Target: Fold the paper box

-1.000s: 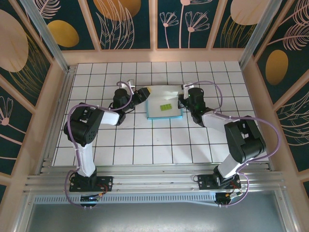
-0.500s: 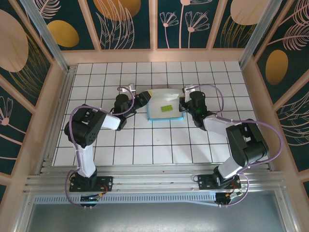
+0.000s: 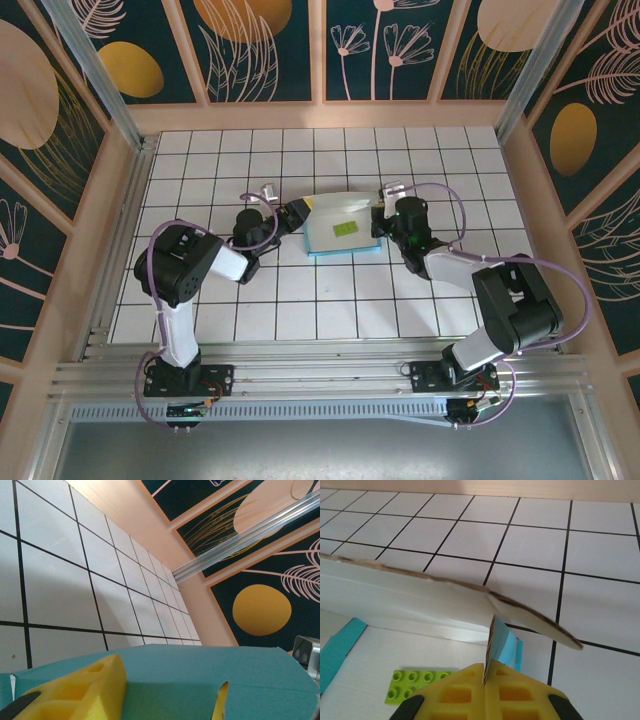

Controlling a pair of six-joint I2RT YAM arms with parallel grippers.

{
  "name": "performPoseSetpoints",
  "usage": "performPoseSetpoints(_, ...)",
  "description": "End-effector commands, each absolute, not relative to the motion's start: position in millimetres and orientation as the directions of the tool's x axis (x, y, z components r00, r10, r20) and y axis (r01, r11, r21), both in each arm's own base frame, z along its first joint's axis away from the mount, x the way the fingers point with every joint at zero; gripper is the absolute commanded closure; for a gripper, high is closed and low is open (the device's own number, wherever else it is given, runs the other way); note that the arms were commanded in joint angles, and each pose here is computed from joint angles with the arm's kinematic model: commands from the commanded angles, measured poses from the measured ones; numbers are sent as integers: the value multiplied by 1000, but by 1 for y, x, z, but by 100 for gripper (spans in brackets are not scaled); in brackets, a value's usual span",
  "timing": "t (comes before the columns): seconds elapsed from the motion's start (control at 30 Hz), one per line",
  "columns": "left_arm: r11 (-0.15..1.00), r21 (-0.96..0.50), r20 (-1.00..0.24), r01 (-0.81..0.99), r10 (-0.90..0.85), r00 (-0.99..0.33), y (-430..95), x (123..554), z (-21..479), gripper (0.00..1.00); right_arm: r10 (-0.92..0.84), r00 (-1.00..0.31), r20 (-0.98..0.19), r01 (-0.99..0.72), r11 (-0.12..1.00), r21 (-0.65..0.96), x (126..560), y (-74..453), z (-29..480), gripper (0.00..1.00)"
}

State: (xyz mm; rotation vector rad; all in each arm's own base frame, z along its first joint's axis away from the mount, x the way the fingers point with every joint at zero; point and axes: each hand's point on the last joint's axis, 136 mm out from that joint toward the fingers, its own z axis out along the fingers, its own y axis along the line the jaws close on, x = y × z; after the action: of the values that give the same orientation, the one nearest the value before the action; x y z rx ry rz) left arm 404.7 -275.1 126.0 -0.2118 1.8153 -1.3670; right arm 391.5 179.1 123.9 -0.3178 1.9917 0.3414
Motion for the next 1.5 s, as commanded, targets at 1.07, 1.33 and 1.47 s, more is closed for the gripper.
performPoseSetpoints(1.07, 428, -890, -341, 156, -401, -850, -300, 334, 46, 56, 51, -525, -849, -402, 865, 301, 329, 191, 111, 70)
performPoseSetpoints(1.33, 579, -771, -488, 264, -273, -829, -307, 348, 62, 54, 258, -585, -769, -301, 812, 501, 338, 168, 134, 62)
performPoseSetpoints(1.47, 594, -738, -554, 320, -263, -790, -306, 354, 86, 52, 309, -627, -715, -253, 788, 562, 346, 156, 144, 59)
